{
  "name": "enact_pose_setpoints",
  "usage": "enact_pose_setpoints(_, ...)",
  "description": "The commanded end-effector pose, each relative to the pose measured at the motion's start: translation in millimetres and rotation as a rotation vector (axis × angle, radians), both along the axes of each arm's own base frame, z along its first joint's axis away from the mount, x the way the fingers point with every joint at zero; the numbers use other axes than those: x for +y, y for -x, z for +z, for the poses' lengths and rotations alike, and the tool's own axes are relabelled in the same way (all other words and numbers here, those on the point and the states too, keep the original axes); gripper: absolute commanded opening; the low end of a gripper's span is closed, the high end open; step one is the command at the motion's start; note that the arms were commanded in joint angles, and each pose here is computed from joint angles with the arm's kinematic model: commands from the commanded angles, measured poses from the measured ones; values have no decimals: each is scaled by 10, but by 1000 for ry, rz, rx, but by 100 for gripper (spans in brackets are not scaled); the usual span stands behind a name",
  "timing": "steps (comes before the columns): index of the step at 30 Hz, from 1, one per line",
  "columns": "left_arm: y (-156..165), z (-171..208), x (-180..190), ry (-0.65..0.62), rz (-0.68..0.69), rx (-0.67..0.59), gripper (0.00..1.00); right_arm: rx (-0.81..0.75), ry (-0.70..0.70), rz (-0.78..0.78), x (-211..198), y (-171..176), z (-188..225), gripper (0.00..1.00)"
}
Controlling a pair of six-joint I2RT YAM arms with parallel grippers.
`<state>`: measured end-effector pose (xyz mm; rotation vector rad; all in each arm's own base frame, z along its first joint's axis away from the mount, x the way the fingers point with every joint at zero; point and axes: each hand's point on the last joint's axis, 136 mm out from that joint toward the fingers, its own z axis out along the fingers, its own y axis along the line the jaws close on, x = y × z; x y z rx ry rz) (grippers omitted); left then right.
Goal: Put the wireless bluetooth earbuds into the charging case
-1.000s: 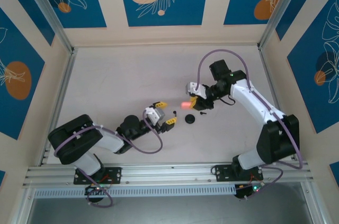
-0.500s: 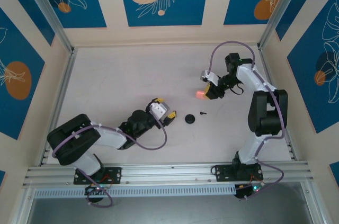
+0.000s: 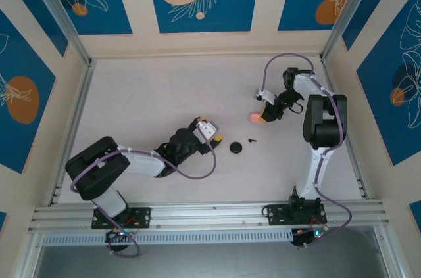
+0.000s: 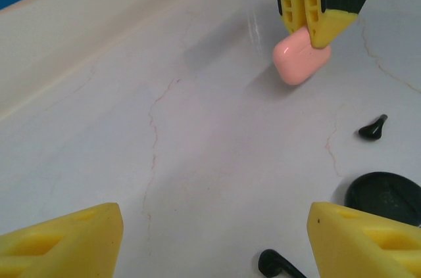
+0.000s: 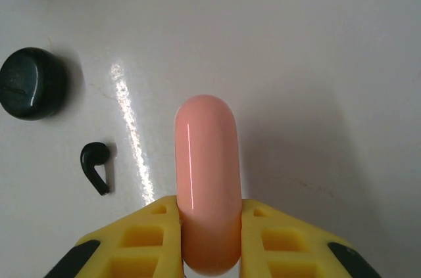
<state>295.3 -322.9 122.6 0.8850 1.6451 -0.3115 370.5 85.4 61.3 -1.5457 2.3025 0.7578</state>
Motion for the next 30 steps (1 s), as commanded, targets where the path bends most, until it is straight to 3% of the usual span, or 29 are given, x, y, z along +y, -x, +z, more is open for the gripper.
enact_pose_setpoints(1, -55, 23, -8, -29, 29, -15, 73, 26, -26, 18, -5, 5, -2, 18)
enact_pose_setpoints(30, -186, 95, -160, -68, 22, -40, 73, 67, -31, 15, -89, -188, -213, 29)
